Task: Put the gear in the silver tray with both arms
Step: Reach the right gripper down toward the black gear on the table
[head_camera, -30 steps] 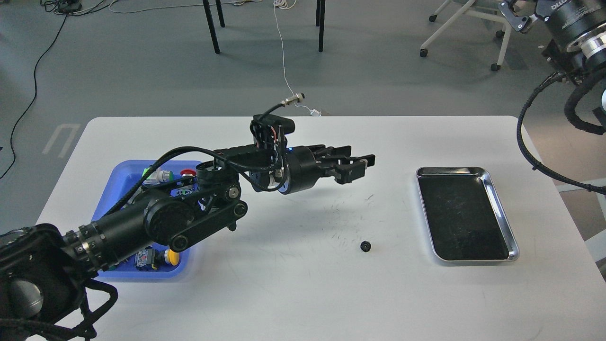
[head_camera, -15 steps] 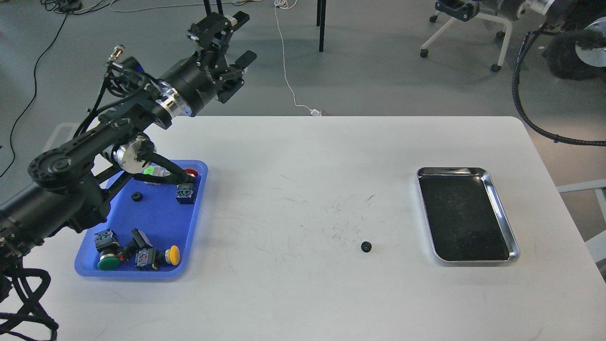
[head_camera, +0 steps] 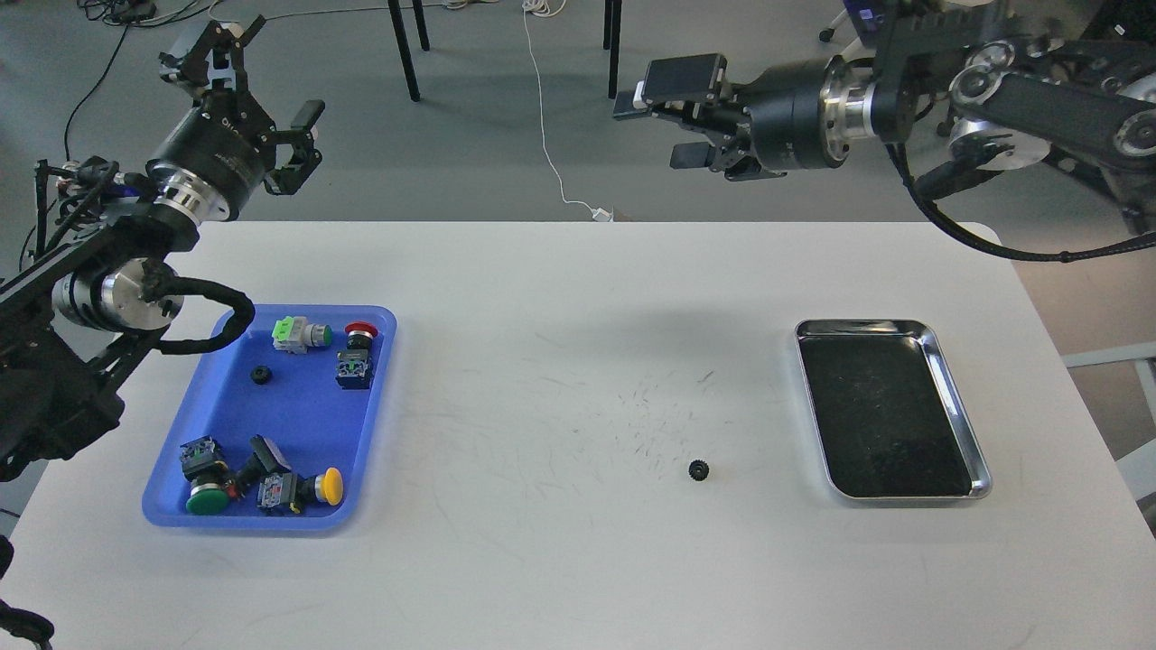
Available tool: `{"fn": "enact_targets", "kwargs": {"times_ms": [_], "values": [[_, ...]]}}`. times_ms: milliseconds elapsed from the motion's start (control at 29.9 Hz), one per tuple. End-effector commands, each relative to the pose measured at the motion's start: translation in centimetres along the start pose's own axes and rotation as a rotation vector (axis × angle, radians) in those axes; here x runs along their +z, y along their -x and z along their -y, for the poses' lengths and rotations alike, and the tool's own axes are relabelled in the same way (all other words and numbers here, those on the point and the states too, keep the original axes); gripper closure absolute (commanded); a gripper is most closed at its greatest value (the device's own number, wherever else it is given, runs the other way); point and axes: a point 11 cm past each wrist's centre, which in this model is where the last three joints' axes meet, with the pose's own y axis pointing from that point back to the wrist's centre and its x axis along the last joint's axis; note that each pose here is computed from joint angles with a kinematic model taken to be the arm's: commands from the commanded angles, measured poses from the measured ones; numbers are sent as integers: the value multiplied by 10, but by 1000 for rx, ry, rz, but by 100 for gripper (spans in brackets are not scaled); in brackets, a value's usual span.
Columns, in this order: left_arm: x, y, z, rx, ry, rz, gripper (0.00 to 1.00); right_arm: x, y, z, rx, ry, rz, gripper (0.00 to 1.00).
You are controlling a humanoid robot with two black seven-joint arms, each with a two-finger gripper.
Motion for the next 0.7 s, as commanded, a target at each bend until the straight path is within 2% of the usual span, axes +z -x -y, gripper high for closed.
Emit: {"fn": "enact_targets", "kwargs": {"times_ms": [0, 134, 267, 434, 668], "values": [[7, -6, -5, 10, 63, -3, 2, -13, 25, 24, -125, 26, -163, 1], [-1, -12, -12, 33, 59, -49, 2, -11, 61, 46, -274, 73, -314, 1], [2, -16, -16, 26, 73, -122, 2, -4, 99, 54, -451, 43, -483, 2], [9, -18, -17, 11, 83, -123, 2, 30, 137, 58, -631, 128, -622, 2], [10, -14, -17, -19, 86, -135, 2, 64, 159, 56, -719, 187, -738, 4]]}}
